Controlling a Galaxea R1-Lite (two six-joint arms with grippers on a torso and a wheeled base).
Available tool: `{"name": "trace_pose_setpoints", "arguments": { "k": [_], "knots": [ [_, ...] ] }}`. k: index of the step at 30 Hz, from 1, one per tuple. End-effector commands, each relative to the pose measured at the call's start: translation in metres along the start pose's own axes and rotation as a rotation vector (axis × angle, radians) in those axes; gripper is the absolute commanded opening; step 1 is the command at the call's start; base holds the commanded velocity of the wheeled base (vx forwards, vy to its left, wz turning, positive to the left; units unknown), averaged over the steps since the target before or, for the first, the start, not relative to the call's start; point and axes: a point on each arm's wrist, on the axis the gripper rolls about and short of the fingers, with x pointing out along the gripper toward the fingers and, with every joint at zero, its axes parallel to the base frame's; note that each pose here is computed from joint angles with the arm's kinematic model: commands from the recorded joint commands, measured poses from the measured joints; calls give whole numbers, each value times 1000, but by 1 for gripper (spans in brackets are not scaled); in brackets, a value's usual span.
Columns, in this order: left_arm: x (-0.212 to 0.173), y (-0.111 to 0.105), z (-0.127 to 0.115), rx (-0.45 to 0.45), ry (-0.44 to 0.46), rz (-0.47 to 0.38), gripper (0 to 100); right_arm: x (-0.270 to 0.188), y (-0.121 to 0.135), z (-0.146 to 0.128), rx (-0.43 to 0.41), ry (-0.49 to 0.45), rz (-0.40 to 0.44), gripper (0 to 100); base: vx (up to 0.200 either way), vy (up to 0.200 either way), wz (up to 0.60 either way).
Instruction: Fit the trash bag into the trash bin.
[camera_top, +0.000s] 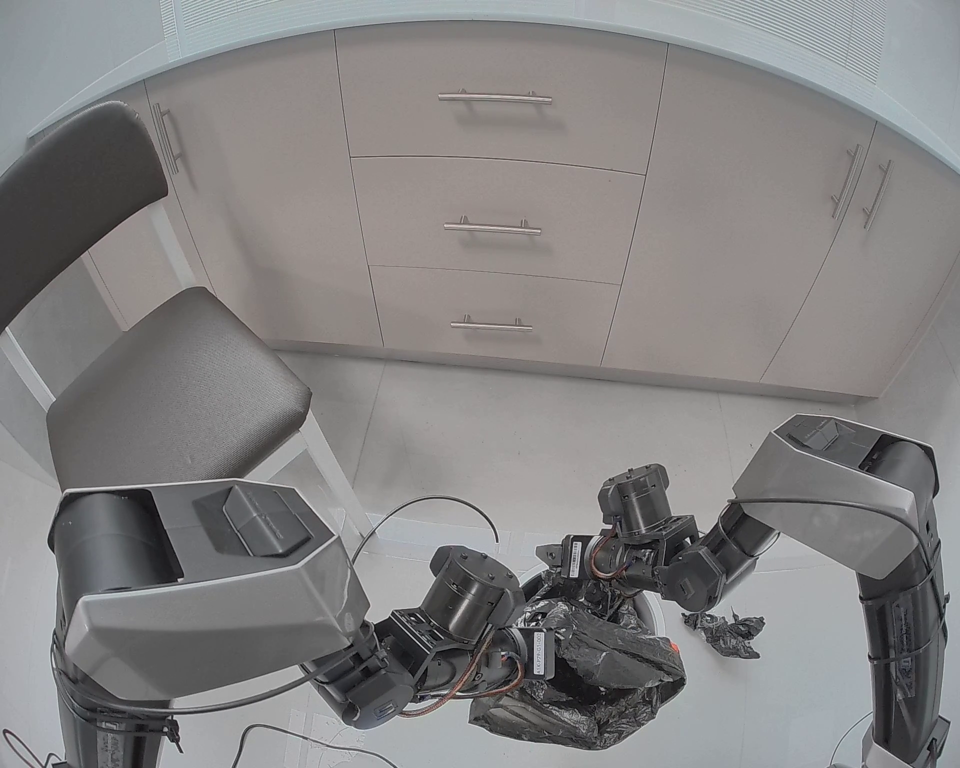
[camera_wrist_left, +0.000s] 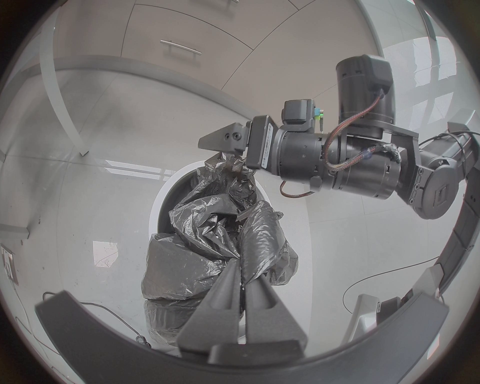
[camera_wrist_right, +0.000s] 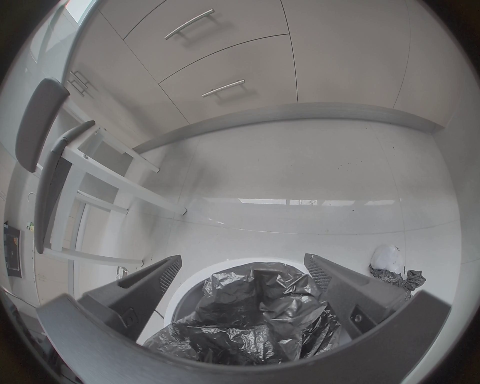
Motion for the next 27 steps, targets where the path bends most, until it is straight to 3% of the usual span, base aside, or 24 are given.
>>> {"name": "trace_pose_setpoints", "arguments": {
  "k": [1, 3, 4, 20, 27],
  "knots": [
    [0, 0, 0, 0, 0, 0, 0, 6, -1, -10, -9, 27, -5, 100, 0, 0, 0],
    [0, 0, 0, 0, 0, 0, 0, 6, -1, -13, -10, 33, -9, 100, 0, 0, 0],
    [0, 0, 0, 0, 0, 0, 0, 6, -1, -13, -10, 33, -9, 0, 0, 0, 0],
    [0, 1, -1, 1, 3, 2, 0, 0, -6, -22, -15, 70, -28, 0, 0, 0, 0],
    [0, 1, -1, 1, 3, 4, 0, -10, -26, -47, -47, 170, -85, 0, 0, 0, 0]
  ]
}}
